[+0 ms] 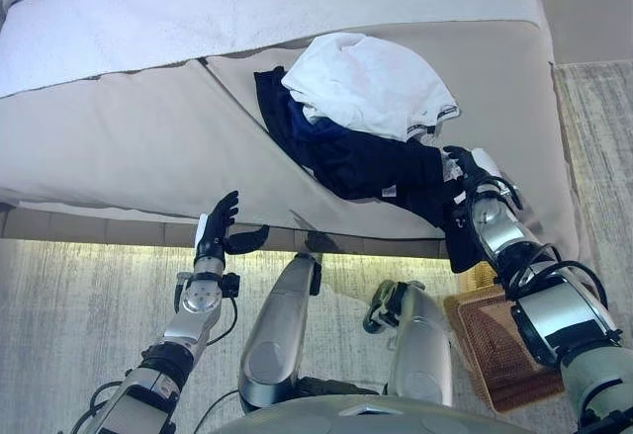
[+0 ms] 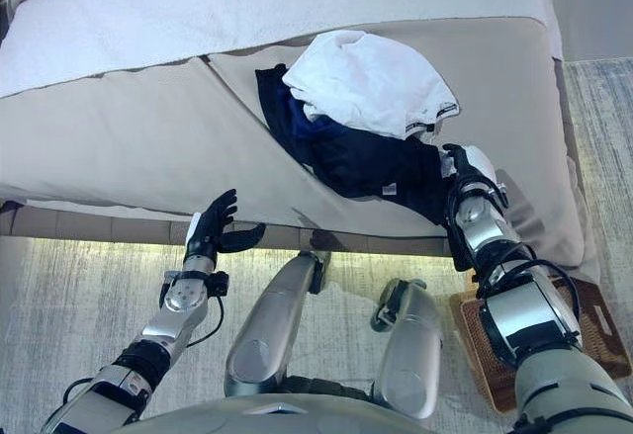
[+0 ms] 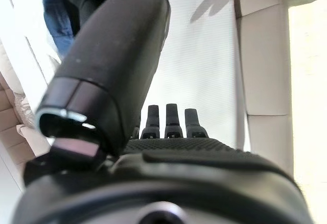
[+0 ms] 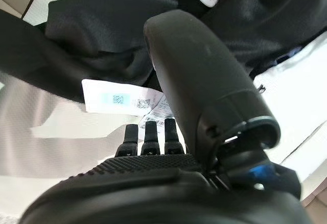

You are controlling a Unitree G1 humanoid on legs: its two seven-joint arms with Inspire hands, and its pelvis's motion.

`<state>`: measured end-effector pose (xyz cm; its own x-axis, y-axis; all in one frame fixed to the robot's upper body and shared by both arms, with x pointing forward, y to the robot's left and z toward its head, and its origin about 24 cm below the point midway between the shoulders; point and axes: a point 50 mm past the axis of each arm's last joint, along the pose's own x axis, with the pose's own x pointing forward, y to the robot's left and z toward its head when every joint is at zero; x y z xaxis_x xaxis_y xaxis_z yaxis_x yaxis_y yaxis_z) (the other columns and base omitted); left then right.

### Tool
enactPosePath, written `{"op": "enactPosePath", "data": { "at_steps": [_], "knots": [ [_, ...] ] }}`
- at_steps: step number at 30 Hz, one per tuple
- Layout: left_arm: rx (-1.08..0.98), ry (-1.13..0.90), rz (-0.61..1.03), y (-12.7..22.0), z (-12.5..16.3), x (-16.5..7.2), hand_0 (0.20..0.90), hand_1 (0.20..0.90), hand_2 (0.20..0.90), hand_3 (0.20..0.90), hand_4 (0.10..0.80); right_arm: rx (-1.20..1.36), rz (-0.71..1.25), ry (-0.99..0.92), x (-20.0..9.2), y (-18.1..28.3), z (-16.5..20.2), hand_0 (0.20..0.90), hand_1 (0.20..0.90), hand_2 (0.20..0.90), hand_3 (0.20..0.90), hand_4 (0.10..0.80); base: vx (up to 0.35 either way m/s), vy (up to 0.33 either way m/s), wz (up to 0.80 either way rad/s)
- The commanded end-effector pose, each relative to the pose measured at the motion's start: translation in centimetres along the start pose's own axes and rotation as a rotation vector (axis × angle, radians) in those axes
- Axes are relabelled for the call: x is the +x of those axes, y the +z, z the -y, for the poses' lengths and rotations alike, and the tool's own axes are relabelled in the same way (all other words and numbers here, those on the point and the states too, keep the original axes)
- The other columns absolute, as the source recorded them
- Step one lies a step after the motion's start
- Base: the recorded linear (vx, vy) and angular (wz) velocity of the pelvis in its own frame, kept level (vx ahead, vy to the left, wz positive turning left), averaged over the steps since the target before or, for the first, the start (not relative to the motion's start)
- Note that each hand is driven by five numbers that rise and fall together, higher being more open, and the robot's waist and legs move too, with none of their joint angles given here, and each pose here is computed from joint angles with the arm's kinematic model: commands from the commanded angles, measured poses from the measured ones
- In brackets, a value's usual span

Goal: Pick up the clothes from the bed and place them into the basket

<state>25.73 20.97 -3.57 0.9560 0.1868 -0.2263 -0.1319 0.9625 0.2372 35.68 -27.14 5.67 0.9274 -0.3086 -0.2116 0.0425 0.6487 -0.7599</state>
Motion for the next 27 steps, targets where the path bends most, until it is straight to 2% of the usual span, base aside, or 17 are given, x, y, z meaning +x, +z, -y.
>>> {"op": "enactPosePath", "data": {
  "at_steps": [1, 13, 27],
  "knots": [
    [-0.094, 0.022, 0.192, 2.9, 0.0, -0.7, 0.9, 0.9, 0.9, 0.9, 0.8, -0.019, 0.103, -0.055, 0.7, 3.1, 2.1, 0.9, 0.9, 0.9, 0.9, 0.8, -0.03, 0.02, 0.12],
    [-0.101, -0.007, 0.31, 5.5, -0.2, -0.8, 0.9, 0.9, 0.9, 0.9, 0.8, 0.013, 0.173, -0.053, 1.1, 6.4, 3.0, 0.9, 0.9, 0.9, 0.9, 0.8, -0.052, 0.008, 0.07],
    [-0.087, -0.036, 0.339, 6.0, 0.0, -0.5, 0.9, 0.9, 0.9, 0.9, 0.8, -0.07, 0.358, 0.106, 0.3, 10.3, -0.4, 0.9, 0.9, 0.9, 0.9, 0.8, -0.068, -0.014, 0.01]
  ]
}}
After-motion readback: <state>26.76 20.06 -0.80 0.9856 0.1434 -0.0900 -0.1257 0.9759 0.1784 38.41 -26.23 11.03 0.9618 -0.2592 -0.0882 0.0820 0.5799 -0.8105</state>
